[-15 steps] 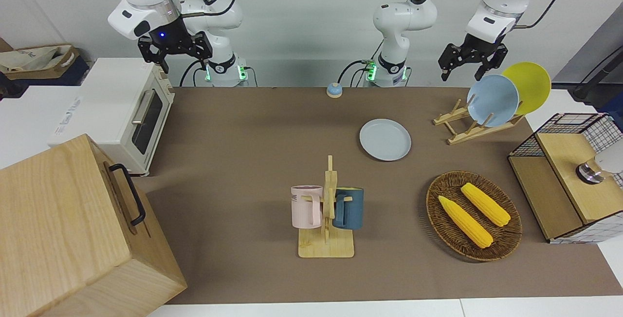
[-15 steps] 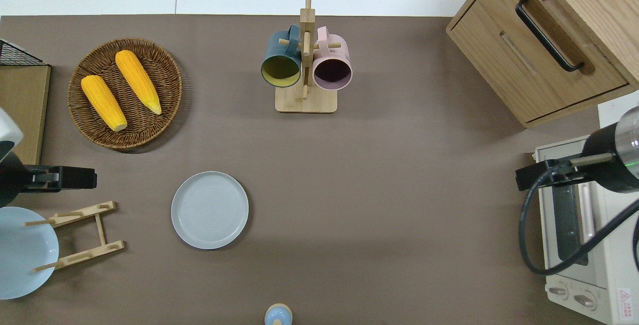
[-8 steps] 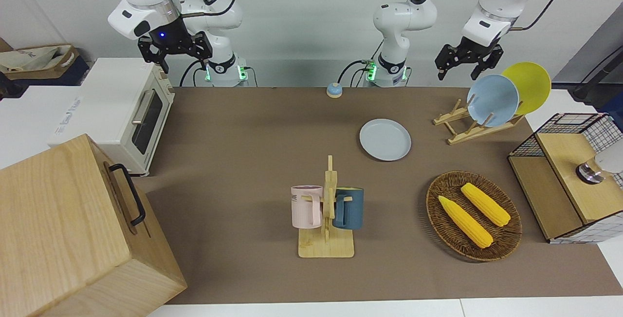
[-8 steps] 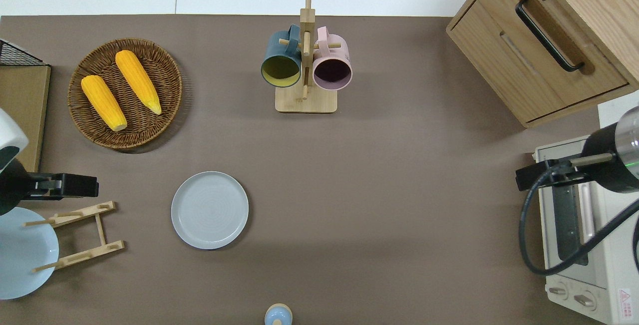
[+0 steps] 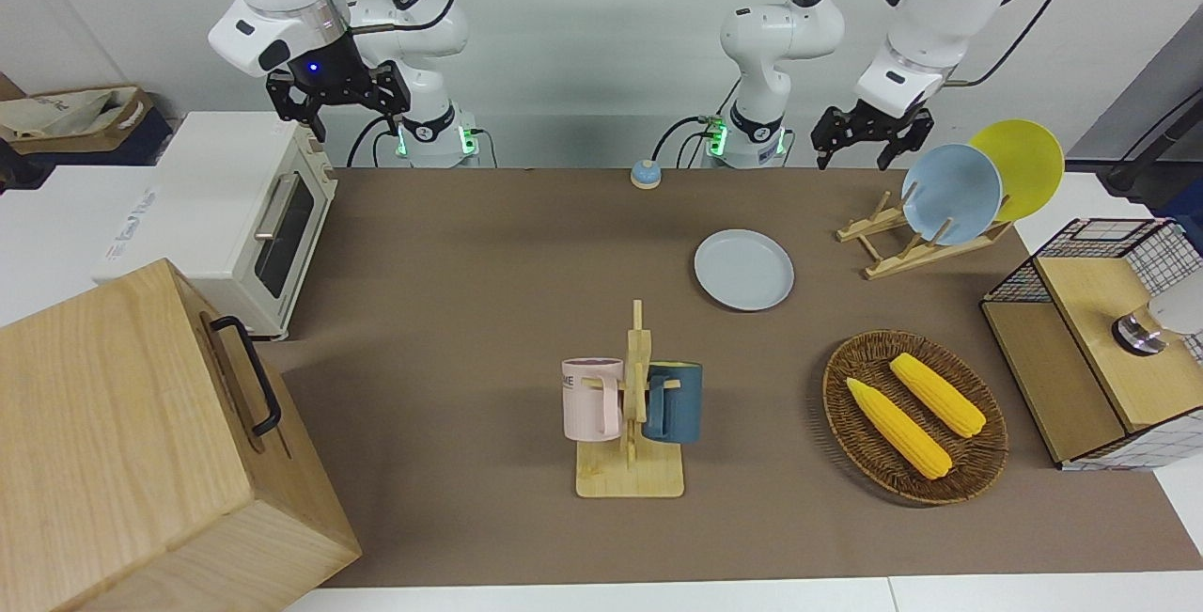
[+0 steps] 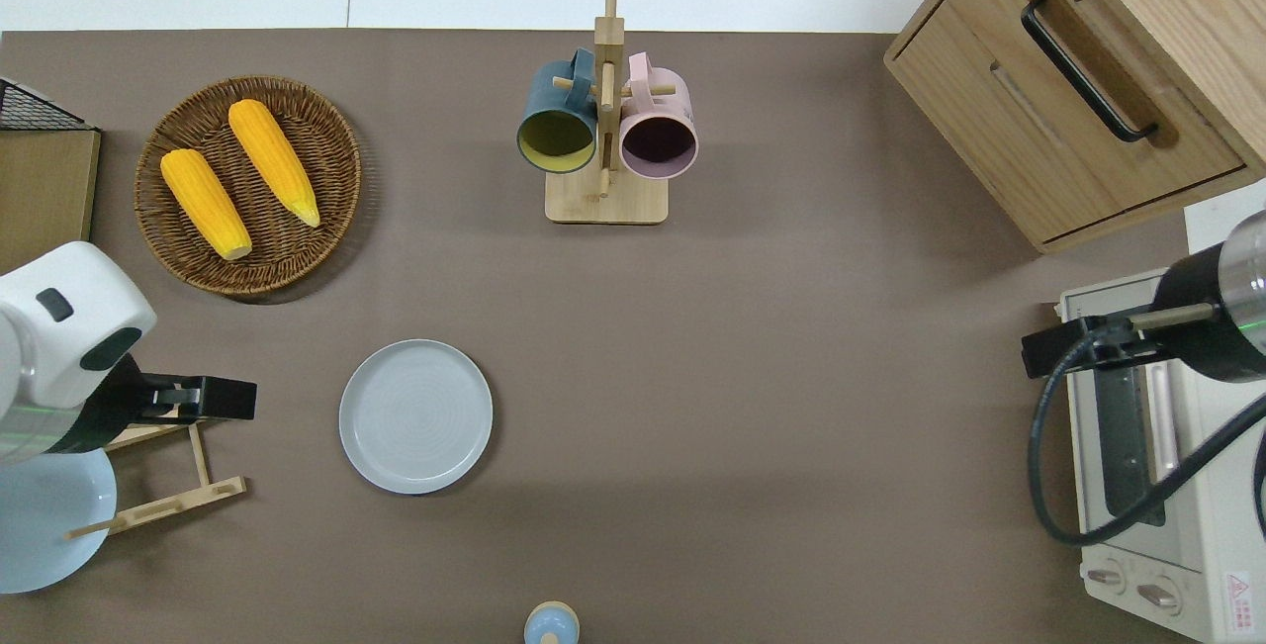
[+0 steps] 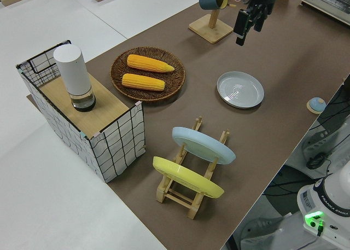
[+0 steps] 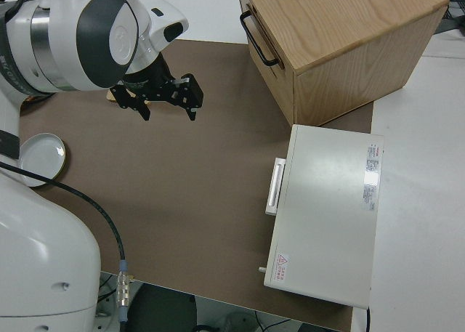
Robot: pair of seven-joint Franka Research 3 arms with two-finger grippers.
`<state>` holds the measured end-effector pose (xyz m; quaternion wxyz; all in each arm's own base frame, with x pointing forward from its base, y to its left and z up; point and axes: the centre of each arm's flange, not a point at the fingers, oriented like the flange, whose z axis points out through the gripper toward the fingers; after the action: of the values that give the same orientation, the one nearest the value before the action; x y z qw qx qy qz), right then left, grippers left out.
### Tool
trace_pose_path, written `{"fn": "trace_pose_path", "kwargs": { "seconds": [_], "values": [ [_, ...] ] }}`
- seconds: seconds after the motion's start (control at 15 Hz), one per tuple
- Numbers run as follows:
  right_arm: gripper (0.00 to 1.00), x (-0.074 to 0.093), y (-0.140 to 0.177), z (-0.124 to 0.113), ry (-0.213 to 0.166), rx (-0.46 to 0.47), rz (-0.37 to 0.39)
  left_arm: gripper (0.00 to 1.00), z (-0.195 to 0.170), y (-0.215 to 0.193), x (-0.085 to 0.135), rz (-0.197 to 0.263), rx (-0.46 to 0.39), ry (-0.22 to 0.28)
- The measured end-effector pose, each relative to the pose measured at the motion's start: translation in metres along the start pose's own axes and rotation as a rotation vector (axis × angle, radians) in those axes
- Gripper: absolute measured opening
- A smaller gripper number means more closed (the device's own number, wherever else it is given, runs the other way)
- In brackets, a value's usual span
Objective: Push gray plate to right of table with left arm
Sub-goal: 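Move the left gripper down beside the gray plate's edge nearest it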
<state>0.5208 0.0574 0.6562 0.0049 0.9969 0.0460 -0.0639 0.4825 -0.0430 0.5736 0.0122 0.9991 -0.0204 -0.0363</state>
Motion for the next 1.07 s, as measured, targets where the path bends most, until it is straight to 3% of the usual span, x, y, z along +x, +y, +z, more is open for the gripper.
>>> {"fn": "trace_pose_path", "kwargs": {
  "seconds": [1.07],
  "values": [
    [0.99, 0.0, 0.0, 0.0, 0.0, 0.0, 0.0, 1.0, 0.101, 0.009, -0.011, 0.008, -0.007, 0.066]
  ]
}}
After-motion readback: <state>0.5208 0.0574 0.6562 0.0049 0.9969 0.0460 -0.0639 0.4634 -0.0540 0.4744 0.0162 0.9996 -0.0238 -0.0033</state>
